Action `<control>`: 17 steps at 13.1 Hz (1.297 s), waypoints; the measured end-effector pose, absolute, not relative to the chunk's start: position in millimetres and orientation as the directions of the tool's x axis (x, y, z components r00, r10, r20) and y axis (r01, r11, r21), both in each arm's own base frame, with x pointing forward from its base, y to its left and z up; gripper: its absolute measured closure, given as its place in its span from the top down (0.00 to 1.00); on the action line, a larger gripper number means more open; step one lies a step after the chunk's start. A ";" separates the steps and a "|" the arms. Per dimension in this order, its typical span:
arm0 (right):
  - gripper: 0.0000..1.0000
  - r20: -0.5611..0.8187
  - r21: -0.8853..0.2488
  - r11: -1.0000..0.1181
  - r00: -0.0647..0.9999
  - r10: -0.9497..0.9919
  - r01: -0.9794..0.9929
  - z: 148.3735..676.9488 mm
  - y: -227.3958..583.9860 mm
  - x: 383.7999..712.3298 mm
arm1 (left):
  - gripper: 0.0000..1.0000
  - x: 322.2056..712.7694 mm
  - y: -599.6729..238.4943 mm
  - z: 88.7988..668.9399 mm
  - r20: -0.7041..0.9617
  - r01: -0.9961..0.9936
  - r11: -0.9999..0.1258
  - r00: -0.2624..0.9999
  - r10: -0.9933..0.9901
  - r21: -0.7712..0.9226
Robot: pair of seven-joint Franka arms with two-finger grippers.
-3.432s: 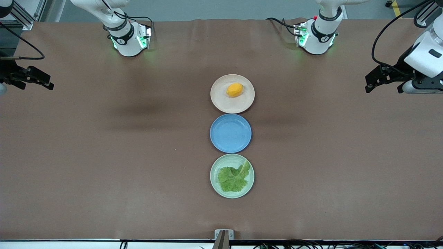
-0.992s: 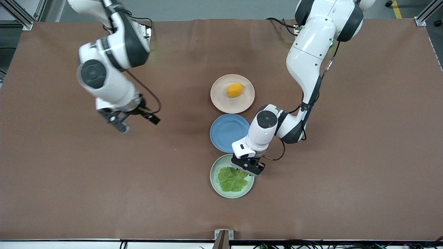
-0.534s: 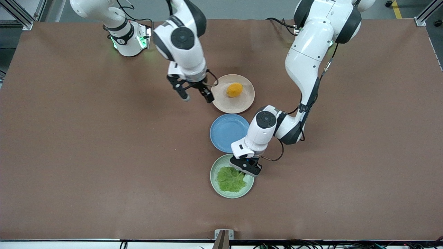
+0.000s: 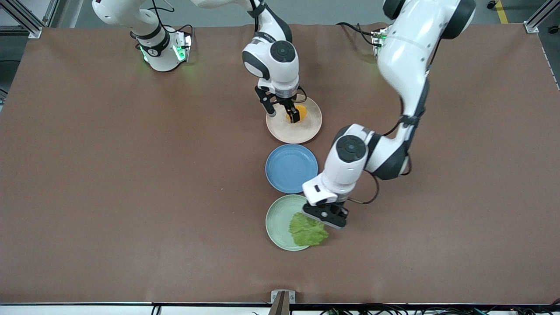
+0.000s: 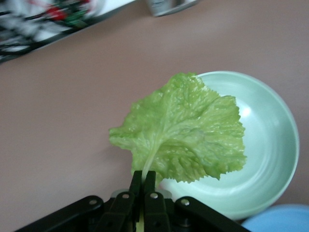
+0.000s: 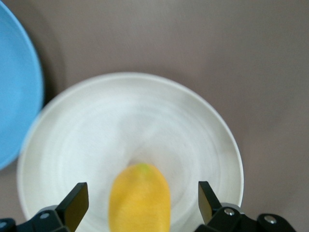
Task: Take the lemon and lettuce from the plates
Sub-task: 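Lift the lettuce off the plate while the right gripper grasps the lemon, then lower the lettuce beside the plates while the right gripper carries the lemon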
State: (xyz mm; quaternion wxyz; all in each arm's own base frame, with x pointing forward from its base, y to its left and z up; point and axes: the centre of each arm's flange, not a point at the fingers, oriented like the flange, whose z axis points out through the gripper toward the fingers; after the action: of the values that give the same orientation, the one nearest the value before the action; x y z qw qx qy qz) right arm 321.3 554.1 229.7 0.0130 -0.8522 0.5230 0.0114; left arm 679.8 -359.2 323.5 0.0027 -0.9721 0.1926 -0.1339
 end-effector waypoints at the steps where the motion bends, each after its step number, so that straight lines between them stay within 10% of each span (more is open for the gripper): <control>1: 0.98 -0.028 -0.007 -0.448 0.448 -0.894 -0.894 221.0 561.8 317.4 | 0.04 679.4 -332.4 352.1 0.190 -0.341 -0.937 0.918 -0.349 -0.071; 10: 0.61 0.007 -0.011 -0.520 0.520 -0.854 -0.854 200.2 573.5 330.1 | 0.04 648.0 -116.7 291.6 -0.016 -0.150 -0.979 0.989 -0.149 -0.137; 14: 0.61 0.014 0.070 -0.701 0.703 -0.711 -0.710 243.1 503.6 420.6 | 0.08 621.1 -63.1 237.7 0.024 -0.089 -0.990 0.995 -0.092 -0.111; 17: 0.61 -0.017 0.064 -0.799 0.799 -0.600 -0.598 280.5 399.8 506.4 | 0.39 616.0 -67.4 241.6 0.031 -0.078 -0.991 0.996 -0.082 -0.107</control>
State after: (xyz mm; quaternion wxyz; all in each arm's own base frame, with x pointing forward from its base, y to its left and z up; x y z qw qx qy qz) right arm 506.4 399.8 280.5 -0.0278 -0.9481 0.3161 0.0182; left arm 616.0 -67.4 241.6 0.0527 -0.9977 0.0399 -0.0178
